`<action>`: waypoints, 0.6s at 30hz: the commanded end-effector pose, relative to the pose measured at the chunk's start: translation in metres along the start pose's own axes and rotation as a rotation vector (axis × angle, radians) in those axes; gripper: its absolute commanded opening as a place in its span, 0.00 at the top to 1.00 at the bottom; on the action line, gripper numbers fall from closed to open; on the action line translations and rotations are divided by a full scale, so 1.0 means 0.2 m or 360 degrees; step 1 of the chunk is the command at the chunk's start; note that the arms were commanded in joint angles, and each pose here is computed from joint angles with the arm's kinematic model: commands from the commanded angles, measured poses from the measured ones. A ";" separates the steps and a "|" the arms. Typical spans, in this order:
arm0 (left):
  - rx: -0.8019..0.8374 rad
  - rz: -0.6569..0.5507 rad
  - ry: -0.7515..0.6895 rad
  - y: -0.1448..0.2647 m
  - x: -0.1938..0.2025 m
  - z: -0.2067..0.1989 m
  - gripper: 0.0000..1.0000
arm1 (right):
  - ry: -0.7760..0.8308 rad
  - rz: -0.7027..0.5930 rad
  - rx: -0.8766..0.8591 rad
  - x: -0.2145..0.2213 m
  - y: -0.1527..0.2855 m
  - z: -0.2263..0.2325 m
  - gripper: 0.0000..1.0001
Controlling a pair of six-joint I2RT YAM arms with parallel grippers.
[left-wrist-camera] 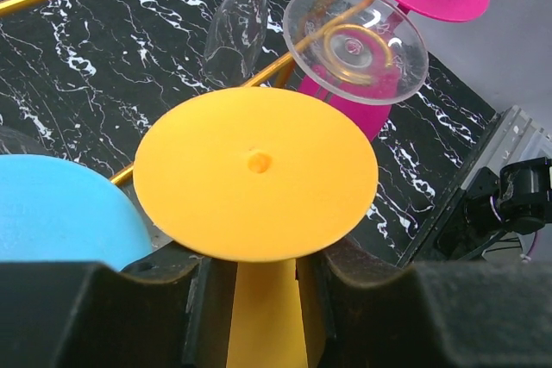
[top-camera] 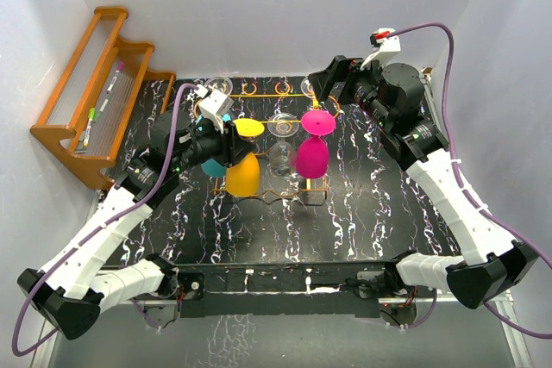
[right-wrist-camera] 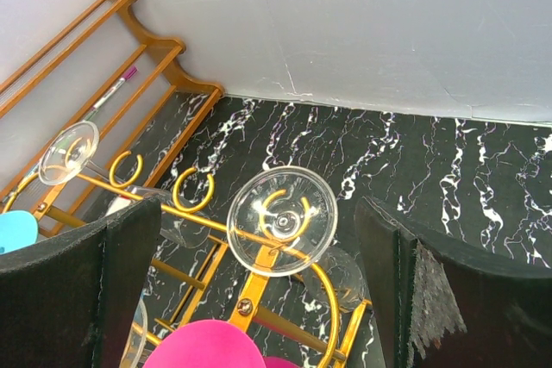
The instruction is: Place the wine glass upside down on the wine glass rack
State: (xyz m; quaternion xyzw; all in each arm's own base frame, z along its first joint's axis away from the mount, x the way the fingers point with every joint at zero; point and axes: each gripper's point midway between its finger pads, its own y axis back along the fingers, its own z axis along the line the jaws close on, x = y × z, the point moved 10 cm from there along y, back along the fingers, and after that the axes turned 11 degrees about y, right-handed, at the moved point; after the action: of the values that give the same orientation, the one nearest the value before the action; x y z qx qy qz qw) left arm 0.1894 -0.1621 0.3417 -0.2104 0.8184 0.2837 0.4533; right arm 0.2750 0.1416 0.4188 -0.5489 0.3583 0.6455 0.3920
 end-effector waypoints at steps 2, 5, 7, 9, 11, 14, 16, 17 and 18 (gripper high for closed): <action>0.0057 -0.0085 -0.0032 0.03 -0.09 -0.05 0.70 | -0.0004 -0.0151 -0.0024 -0.09 0.05 0.01 0.02; 0.0061 -0.0084 -0.0046 0.05 -0.09 -0.06 0.79 | -0.0004 -0.0151 -0.0023 -0.09 0.06 0.01 0.02; 0.0062 -0.0077 -0.0052 0.06 -0.08 -0.06 0.83 | -0.0006 -0.0149 -0.0023 -0.09 0.06 0.01 0.02; 0.0061 -0.0069 -0.0054 0.06 -0.07 -0.06 0.83 | -0.0008 -0.0152 -0.0025 -0.09 0.06 0.01 0.02; 0.0061 -0.0062 -0.0058 0.08 -0.07 -0.06 0.84 | -0.0010 -0.0150 -0.0027 -0.09 0.06 0.01 0.02; 0.0058 -0.0059 -0.0063 0.08 -0.06 -0.05 0.83 | -0.0010 -0.0152 -0.0031 -0.09 0.06 0.02 0.02; 0.0054 -0.0055 -0.0066 0.08 -0.05 -0.05 0.83 | -0.0013 -0.0157 -0.0035 -0.09 0.06 0.02 0.02; 0.0054 -0.0057 -0.0066 0.08 -0.05 -0.05 0.83 | -0.0013 -0.0158 -0.0038 -0.10 0.06 0.02 0.02; 0.0054 -0.0057 -0.0067 0.08 -0.05 -0.05 0.84 | -0.0015 -0.0161 -0.0038 -0.10 0.06 0.02 0.02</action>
State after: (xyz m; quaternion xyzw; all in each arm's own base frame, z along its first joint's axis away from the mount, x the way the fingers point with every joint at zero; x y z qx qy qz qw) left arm 0.1853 -0.1591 0.3446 -0.2045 0.8173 0.2868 0.4560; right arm 0.2709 0.1402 0.4214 -0.5481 0.3530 0.6465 0.3963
